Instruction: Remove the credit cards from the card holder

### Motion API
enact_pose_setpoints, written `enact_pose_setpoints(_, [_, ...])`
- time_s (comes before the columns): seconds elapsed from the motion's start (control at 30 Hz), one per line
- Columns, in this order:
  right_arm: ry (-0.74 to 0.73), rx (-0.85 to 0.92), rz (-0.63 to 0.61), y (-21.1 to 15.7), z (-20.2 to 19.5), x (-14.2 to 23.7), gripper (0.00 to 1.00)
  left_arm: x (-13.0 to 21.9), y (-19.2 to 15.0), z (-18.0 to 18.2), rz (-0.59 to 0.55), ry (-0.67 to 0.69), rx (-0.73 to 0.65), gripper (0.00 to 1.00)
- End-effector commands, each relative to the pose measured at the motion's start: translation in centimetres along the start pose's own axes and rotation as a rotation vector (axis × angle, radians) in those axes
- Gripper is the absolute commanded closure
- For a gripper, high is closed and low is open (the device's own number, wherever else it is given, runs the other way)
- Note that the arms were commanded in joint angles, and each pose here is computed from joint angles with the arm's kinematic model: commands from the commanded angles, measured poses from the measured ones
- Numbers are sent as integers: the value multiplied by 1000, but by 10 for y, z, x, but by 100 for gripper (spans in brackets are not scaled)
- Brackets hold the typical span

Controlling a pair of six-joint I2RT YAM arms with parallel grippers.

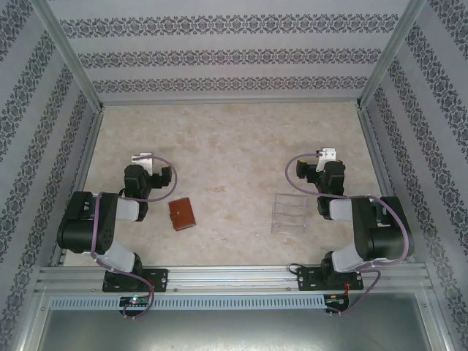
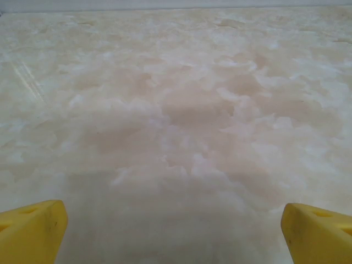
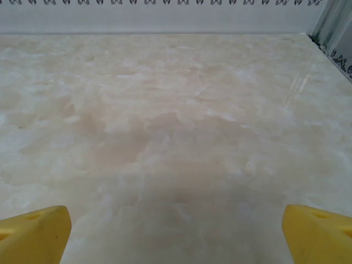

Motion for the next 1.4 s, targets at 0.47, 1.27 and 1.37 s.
enact_pose_setpoints(0.47, [30, 4, -47, 11, 4, -2, 2, -2, 12, 0, -62, -15, -14, 0])
enact_pose_setpoints(1.27, [-6, 3, 73, 36, 7, 1, 2, 18, 35, 13, -72, 115, 27, 0])
enact_pose_setpoints(1.37, [0, -5, 106, 44, 9, 6, 2, 24, 45, 13, -48, 138, 36, 0])
Point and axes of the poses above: each hand's point on the last joint's axis, 136 mm out from that joint toward the fingers, its own x axis back along the fingers, its own z axis along the line the jaws close on, y = z × x, the point moved 7 cm from there along x, back along the fingers, and after that the axes turned 2 degrees about -x, right-handed, at the moved point
